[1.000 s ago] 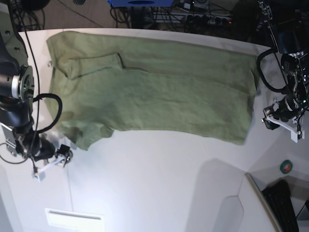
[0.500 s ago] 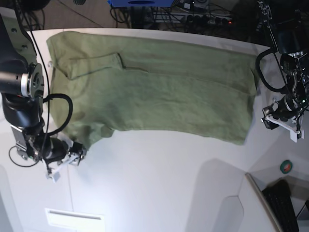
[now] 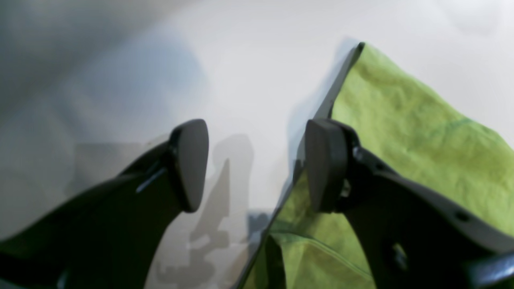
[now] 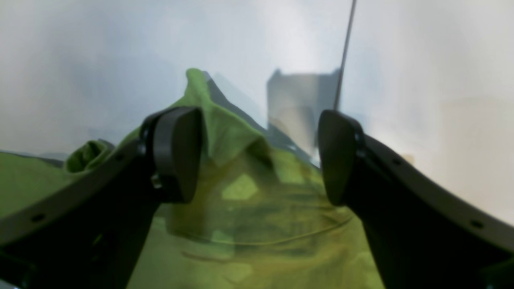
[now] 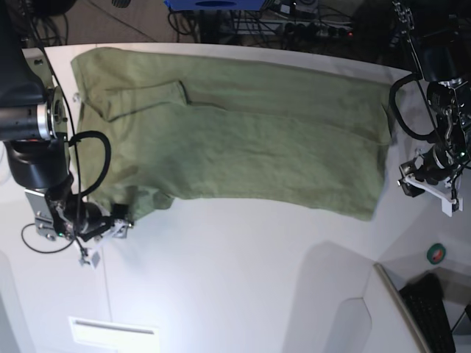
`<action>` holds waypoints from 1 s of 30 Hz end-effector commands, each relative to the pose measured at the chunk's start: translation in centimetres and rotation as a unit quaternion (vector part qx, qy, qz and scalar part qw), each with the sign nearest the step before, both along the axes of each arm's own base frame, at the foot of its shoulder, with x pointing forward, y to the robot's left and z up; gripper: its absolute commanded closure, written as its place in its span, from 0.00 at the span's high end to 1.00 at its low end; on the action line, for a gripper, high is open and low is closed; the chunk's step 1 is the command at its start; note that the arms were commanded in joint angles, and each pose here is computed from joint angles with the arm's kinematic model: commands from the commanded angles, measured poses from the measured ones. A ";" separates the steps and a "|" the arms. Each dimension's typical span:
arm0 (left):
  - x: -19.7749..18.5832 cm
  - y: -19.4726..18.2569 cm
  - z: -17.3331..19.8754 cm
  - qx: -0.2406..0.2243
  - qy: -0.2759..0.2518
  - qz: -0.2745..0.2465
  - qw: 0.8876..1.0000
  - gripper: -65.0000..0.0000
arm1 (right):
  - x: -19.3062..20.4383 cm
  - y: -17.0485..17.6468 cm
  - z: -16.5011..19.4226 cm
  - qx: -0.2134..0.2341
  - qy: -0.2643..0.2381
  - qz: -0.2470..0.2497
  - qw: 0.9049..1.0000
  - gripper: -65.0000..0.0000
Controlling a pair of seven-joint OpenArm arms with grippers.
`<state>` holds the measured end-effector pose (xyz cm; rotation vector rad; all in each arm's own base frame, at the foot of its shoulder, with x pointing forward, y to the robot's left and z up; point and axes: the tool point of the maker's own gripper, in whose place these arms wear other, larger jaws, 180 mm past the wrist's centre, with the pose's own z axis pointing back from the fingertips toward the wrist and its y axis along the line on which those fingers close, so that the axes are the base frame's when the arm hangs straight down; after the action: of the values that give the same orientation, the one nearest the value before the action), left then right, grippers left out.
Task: Layout the t-shirt on the table in an organized manner, then fold the t-shirt properly
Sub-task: 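Grasp the hem corners with both grippers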
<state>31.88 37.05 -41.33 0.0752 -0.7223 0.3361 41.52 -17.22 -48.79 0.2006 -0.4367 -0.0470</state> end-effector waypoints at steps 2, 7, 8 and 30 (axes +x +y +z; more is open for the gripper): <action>1.1 0.9 1.8 0.014 -0.026 -0.001 1.000 0.57 | 1.3 -0.2 1.1 0.001 -0.021 -0.003 1.000 0.66; 1.1 0.9 1.8 0.014 -0.026 -0.001 1.000 0.57 | 0.9 -0.2 0.7 0.001 -0.016 -0.004 1.000 0.62; 1.1 0.9 1.8 0.014 -0.026 -0.001 1.000 0.57 | 0.9 -0.2 0.7 0.001 -0.016 -0.004 1.000 0.57; 5.5 -1.5 0.2 0.008 0.017 -0.050 0.999 0.94 | 0.8 0.5 1.3 0.003 -0.046 0.007 0.999 0.00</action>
<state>36.12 34.69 -42.93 0.0470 -0.6365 0.2343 40.16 -16.27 -49.42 0.2133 -0.4653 -0.0213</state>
